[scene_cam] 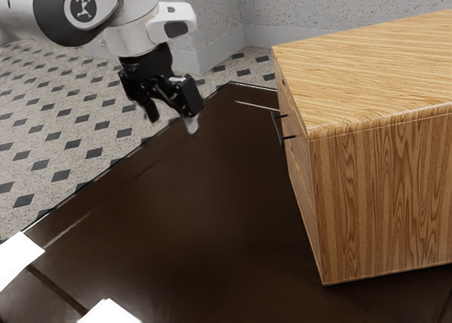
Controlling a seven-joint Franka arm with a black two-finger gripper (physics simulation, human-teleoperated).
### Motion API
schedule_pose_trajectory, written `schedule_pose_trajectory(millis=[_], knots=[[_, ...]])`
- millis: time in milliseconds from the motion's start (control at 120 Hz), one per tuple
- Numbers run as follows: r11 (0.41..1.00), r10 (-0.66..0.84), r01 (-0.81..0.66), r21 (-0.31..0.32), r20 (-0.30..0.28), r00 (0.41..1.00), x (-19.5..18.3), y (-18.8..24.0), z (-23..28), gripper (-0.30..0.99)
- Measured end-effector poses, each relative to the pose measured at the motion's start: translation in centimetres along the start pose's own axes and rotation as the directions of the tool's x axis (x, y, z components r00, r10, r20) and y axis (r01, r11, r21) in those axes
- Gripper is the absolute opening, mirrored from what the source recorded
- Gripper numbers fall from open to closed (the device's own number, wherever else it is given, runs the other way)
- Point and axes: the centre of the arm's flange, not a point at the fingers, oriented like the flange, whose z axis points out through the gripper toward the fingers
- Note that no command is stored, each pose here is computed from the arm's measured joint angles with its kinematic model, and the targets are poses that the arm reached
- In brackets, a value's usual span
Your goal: Pull the drawer handle with one arm to open the drawer
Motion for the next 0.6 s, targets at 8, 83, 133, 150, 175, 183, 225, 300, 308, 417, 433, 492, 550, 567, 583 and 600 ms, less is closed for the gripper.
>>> schedule_pose_trajectory(millis=[8,83,133,150,175,183,225,300,308,417,433,492,550,567,583,600], knots=[[1.000,-0.004,0.004,0.001,0.001,1.000,0.0,-0.2,-0.1,0.69],[0.999,-0.050,0.050,0.011,0.015,0.999,-0.3,-2.2,-0.4,0.69],[0.996,-0.088,0.088,0.008,0.023,0.996,-0.7,-4.0,-0.8,0.69],[0.995,-0.103,0.103,0.010,0.009,0.995,-1.1,-4.7,-2.0,0.69],[0.991,-0.129,0.130,0.016,-0.033,0.991,-2.2,-5.8,-4.9,0.69],[0.990,-0.138,0.139,0.018,-0.049,0.989,-2.6,-6.2,-6.0,0.69],[0.983,-0.183,0.185,0.013,-0.109,0.977,-4.8,-8.1,-10.2,0.69],[0.963,-0.269,0.270,0.011,-0.070,0.961,-4.4,-12.0,-9.0,0.69],[0.960,-0.280,0.281,0.011,-0.060,0.958,-4.1,-12.4,-8.5,0.69],[0.939,-0.343,0.343,-0.006,0.047,0.938,0.0,-13.6,-1.7,0.69],[0.941,-0.338,0.339,-0.012,0.057,0.939,0.7,-12.9,-1.0,0.69],[0.942,-0.333,0.335,-0.018,0.069,0.940,1.9,-10.9,0.2,0.69],[0.939,-0.342,0.343,-0.007,0.066,0.938,2.2,-10.0,0.4,0.69],[0.938,-0.346,0.347,-0.005,0.066,0.936,2.2,-10.0,0.4,0.69],[0.935,-0.352,0.353,-0.003,0.066,0.934,2.2,-10.1,0.5,0.69],[0.933,-0.358,0.359,-0.002,0.067,0.931,2.3,-10.2,0.6,0.69]])
